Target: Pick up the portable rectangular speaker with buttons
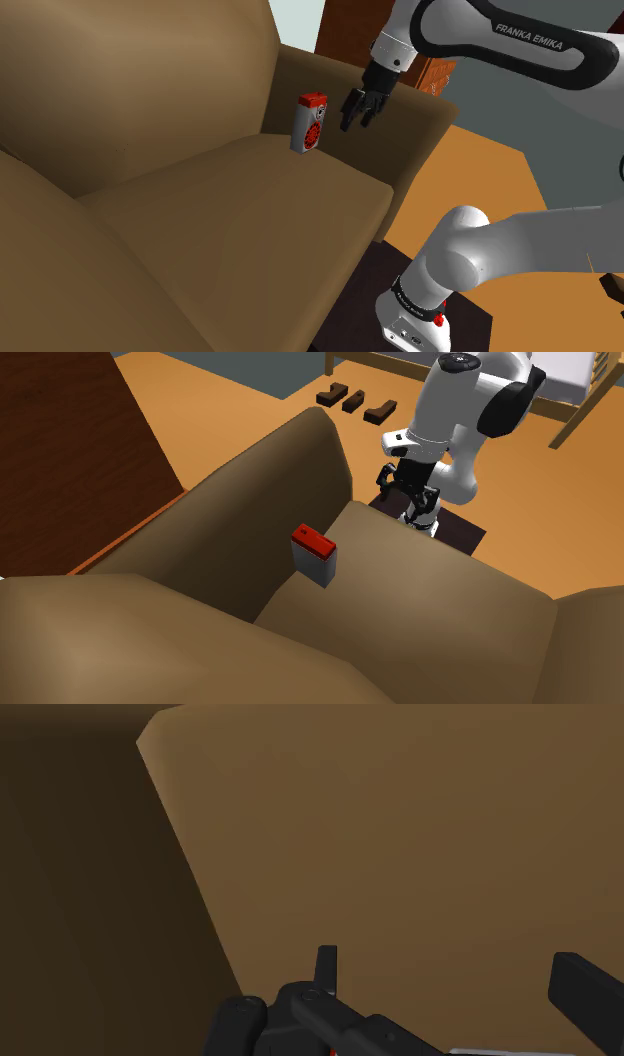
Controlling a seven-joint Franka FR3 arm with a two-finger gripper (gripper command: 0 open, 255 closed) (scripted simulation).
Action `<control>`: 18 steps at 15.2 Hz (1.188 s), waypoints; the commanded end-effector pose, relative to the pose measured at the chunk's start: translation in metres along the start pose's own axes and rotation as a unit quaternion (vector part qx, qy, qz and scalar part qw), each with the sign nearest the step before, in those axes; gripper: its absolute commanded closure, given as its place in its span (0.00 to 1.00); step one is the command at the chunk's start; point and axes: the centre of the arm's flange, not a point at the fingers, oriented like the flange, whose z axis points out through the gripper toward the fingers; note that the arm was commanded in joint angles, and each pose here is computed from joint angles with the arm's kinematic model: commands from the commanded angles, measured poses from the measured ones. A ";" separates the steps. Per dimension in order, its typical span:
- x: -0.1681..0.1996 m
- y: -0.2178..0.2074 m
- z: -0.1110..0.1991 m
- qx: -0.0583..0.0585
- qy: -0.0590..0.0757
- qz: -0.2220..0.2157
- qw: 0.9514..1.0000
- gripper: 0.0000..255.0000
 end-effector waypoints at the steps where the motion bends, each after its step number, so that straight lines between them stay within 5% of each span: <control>1: 0.000 0.000 0.000 0.000 0.000 0.000 1.000 0.00; 3: 0.025 -0.015 0.003 -0.017 0.000 0.068 0.998 0.00; 5: 0.052 -0.026 0.007 -0.035 0.000 0.136 0.990 0.00; 9: 0.108 -0.036 0.016 -0.069 -0.001 0.268 0.961 0.00; 13: 0.165 -0.030 0.025 -0.102 -0.001 0.396 0.913 0.00; 15: 0.192 -0.021 0.029 -0.117 -0.001 0.457 0.882 0.00; 18: 0.231 -0.001 0.035 -0.140 -0.002 0.544 0.827 0.00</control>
